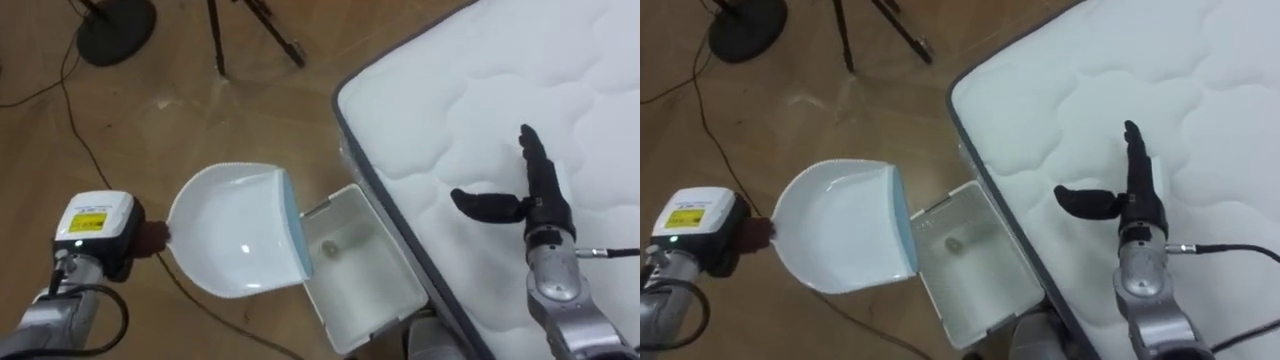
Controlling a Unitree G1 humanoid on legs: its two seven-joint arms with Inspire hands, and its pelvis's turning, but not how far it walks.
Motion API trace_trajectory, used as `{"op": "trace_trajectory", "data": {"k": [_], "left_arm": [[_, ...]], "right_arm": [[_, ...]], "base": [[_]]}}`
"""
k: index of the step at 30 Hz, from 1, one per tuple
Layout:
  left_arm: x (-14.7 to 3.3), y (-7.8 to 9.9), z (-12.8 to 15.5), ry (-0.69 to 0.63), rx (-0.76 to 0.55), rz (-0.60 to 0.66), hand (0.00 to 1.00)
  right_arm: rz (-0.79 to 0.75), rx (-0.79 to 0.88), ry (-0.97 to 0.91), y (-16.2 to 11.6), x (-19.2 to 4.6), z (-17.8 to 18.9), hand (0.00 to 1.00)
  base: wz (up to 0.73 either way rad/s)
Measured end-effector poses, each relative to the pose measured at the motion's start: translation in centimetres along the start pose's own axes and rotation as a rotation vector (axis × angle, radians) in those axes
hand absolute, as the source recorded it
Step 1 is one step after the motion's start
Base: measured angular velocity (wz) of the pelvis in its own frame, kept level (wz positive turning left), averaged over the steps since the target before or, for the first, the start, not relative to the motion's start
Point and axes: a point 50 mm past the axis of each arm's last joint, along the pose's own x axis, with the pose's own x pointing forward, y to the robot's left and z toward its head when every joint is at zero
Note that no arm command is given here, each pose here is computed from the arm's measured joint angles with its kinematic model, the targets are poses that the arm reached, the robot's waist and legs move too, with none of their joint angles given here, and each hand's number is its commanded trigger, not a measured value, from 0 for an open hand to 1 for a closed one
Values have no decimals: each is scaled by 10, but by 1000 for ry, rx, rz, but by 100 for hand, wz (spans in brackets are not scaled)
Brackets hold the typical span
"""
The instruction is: Clean bed
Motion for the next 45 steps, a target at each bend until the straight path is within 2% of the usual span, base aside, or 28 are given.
{"op": "trace_trajectory", "data": {"k": [8, 11, 15, 19, 26, 33, 34, 36, 41, 45], "left_arm": [[-12, -10, 14, -21, -73, 26, 100], [-18, -21, 25, -31, -116, 7, 100], [-28, -33, 20, 29, -167, -31, 100], [-19, -24, 31, -16, -192, -8, 100], [-37, -42, 32, 4, -213, -73, 100], [-45, -49, 36, -12, -239, -96, 100], [-46, -50, 35, -9, -242, -98, 90], [-54, -56, 33, 9, -260, -116, 0], [-58, -61, 37, 45, -327, -105, 0], [-58, -62, 46, 34, -351, -104, 0]], "right_arm": [[10, 66, 54, 12, -8, -7, 0], [6, 81, 96, 11, -15, -18, 0], [41, 97, 85, 22, -18, -15, 0], [1, 114, 101, 12, -24, -22, 0], [-2, 128, 80, -3, -41, -30, 0], [20, 139, 71, -7, -41, -31, 0], [27, 140, 67, -6, -41, -30, 0], [64, 136, 62, -2, -41, -29, 0], [112, 135, 74, 5, -44, -30, 0], [134, 137, 87, 7, -46, -33, 0]], "base": [[-129], [-120], [-124], [-8], [-57], [-51], [-135], [-141], [-104], [-19]]}}
